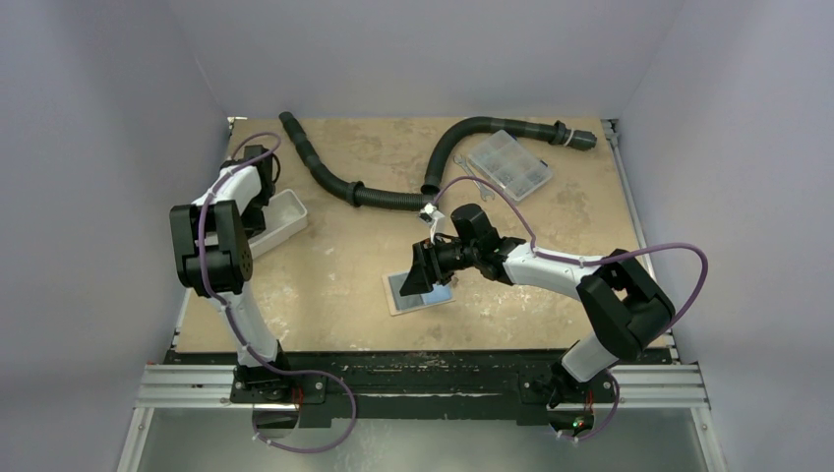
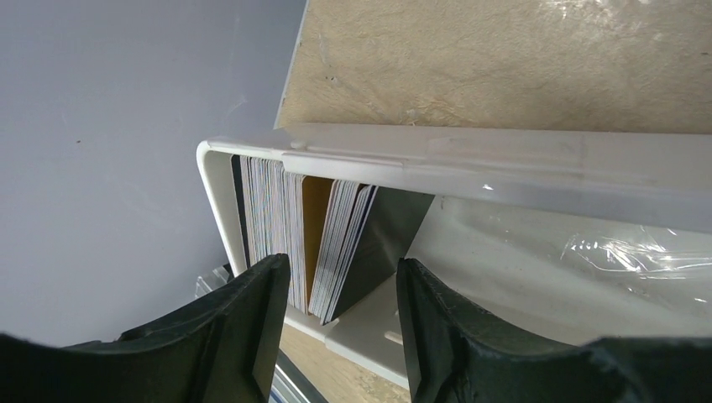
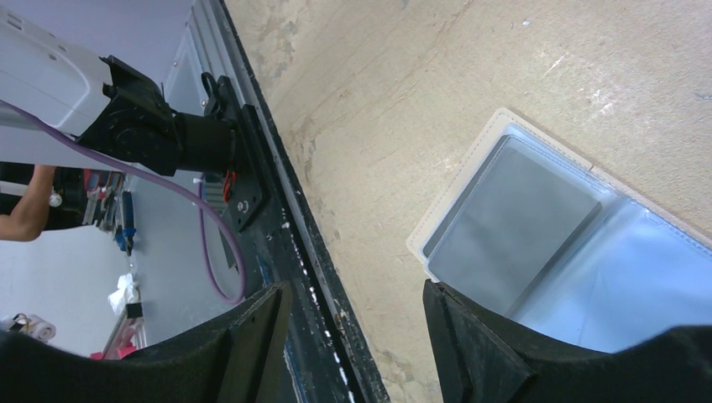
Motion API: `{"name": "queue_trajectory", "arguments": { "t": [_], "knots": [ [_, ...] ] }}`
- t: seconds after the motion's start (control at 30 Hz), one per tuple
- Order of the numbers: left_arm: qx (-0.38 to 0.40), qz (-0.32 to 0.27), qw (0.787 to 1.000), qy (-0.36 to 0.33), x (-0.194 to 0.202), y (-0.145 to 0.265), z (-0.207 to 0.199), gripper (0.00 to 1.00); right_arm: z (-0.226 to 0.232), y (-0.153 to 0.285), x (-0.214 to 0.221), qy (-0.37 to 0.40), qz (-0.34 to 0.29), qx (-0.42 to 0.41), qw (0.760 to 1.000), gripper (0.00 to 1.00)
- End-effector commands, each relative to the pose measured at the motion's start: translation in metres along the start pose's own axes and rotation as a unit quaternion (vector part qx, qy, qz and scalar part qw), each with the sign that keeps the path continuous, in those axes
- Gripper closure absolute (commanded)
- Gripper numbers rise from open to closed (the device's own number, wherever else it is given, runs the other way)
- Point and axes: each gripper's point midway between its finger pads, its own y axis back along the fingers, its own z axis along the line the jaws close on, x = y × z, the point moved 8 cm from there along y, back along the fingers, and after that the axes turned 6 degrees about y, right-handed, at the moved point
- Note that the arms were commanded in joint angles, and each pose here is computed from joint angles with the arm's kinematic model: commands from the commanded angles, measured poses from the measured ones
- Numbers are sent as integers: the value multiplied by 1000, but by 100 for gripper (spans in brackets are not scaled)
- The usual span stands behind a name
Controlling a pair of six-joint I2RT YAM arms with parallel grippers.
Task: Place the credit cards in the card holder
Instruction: Pick up the credit card from the storage box.
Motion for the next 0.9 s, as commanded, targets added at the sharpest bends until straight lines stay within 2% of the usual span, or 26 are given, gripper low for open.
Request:
{"name": "queue_trajectory", "arguments": {
  "t": [0.0,0.13,0.4,0.63,0.87],
  "knots": [
    [-19,-9,1000,21,-6,-4,8,49,6,0,-5,23,-6,-14,1000,32],
    [-26,-13,999,25,-9,-1,13,59,6,0,-4,23,-4,-14,1000,32],
    [-31,-22,999,31,-13,6,20,69,6,-1,-4,23,-4,-15,1000,32],
    [-28,-30,999,37,-15,13,27,85,6,-1,-4,23,-4,-15,1000,32],
    [-19,-31,999,40,-14,17,29,92,6,-1,-4,24,-4,-16,1000,32]
  ]
}}
